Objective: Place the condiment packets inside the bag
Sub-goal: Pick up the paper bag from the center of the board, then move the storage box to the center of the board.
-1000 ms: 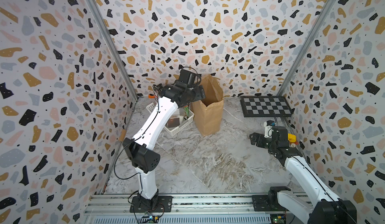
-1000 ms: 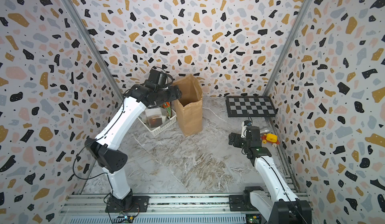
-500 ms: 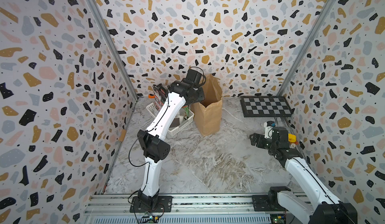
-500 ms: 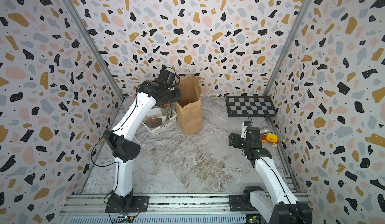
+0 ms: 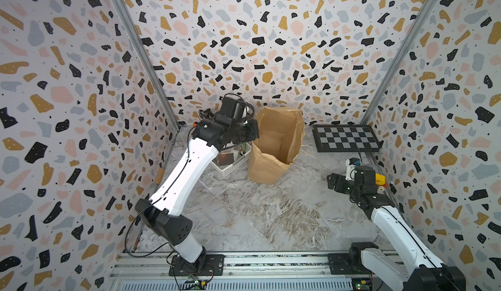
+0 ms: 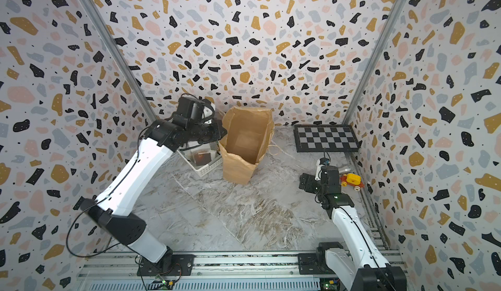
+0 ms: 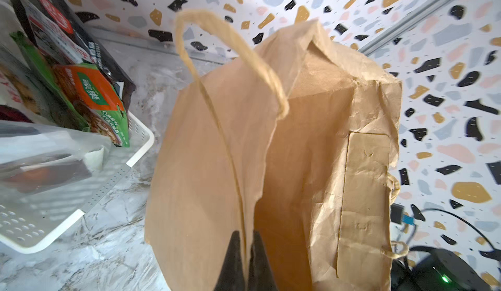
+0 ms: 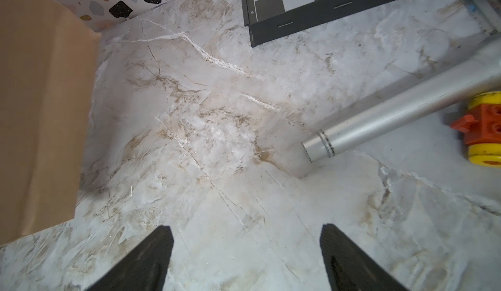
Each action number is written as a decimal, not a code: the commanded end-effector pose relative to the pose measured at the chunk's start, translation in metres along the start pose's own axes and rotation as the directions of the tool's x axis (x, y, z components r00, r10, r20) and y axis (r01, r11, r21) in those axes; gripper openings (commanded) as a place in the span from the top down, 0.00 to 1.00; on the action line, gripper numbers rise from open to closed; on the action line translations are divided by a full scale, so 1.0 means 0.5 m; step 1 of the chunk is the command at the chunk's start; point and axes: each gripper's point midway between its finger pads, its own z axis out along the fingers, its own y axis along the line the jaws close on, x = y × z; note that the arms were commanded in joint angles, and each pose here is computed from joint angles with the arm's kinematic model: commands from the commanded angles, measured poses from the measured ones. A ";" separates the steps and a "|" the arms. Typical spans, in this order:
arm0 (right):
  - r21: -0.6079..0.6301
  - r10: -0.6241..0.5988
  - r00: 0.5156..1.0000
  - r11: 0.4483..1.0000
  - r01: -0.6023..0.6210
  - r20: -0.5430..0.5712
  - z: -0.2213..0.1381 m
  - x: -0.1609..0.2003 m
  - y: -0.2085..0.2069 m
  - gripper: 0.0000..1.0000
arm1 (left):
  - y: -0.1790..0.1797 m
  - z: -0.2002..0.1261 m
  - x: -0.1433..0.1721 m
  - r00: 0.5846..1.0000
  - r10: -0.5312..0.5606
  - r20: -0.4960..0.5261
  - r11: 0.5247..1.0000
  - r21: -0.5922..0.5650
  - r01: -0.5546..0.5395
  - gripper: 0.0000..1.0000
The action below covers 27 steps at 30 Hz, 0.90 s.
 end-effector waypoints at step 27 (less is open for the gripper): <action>-0.505 -0.032 0.965 0.856 -0.107 -0.259 0.300 -0.051 0.593 0.44 | 0.294 -0.641 0.126 0.784 0.389 0.483 0.782 -0.623 -0.004 1.00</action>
